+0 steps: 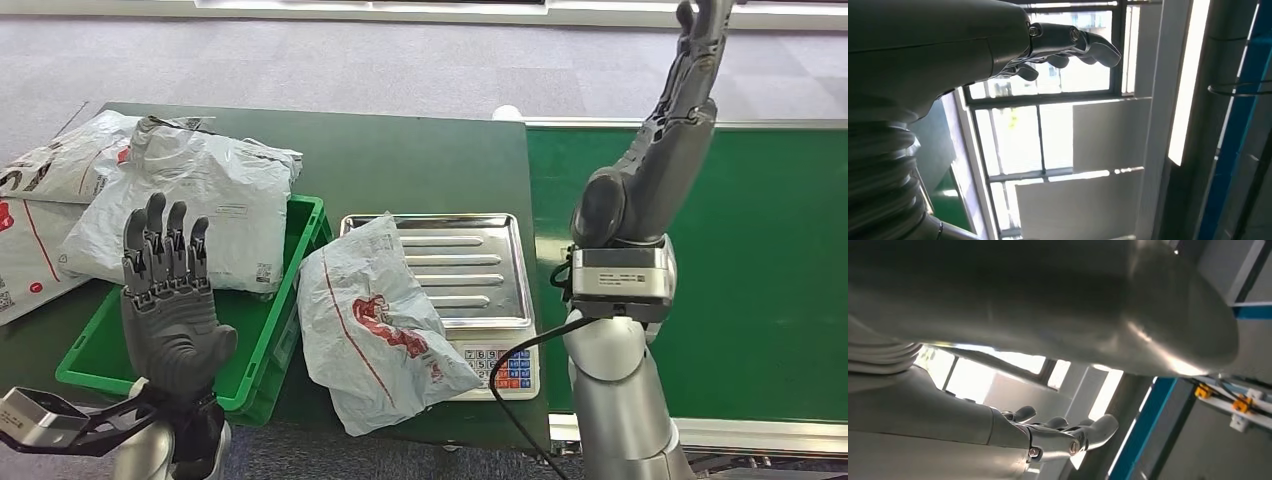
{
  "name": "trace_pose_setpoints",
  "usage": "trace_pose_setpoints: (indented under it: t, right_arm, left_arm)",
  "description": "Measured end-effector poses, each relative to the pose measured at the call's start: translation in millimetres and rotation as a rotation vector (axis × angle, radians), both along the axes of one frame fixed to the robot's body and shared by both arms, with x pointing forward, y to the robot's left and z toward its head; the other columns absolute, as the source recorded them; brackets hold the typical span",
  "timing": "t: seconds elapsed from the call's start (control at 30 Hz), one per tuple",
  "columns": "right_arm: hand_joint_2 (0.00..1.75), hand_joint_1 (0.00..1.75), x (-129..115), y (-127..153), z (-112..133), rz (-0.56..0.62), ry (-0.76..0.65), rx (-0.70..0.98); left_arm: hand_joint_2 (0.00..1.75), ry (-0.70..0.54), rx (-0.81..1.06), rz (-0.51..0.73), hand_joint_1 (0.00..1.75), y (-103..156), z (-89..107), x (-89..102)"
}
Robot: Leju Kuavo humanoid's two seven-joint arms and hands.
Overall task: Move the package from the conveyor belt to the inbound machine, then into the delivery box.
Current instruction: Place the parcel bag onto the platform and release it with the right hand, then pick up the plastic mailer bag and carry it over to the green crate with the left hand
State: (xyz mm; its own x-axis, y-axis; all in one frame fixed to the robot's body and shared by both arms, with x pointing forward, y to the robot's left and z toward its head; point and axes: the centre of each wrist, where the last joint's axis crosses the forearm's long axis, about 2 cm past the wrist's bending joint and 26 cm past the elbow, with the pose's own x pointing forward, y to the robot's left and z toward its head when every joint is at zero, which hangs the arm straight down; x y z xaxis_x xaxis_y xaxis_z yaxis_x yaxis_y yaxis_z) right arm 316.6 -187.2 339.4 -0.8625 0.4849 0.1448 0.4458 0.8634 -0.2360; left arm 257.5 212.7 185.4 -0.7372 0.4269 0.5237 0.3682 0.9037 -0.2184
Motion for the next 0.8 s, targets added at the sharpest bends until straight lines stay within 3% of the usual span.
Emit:
trace_pose_setpoints:
  t: [0.17,0.3,0.47,0.67,0.8]
  right_arm:
    - [0.0,0.0,-19.3,-11.8,-6.0,-0.049,-0.075,0.053]
    - [0.0,0.0,-30.1,-15.7,-11.8,-0.038,-0.107,0.09]
    - [0.0,0.0,-28.5,-15.1,-17.3,-0.045,-0.082,0.101]
    - [0.0,0.0,-18.6,-12.7,-26.0,-0.059,-0.022,0.1]
    - [0.0,0.0,-12.6,-12.6,-32.7,-0.068,0.011,0.095]
  left_arm:
    - [1.75,0.034,0.526,0.405,0.0,-7.8,10.2,16.9]
    - [1.75,0.032,1.171,0.616,0.0,-32.4,15.0,55.7]
    - [1.75,-0.022,1.605,0.603,0.0,-51.4,-7.1,110.1]
    - [1.75,-0.013,1.859,0.477,0.0,-38.3,-30.6,140.2]
    - [1.75,-0.004,1.946,0.401,1.75,-24.4,-34.1,154.3]
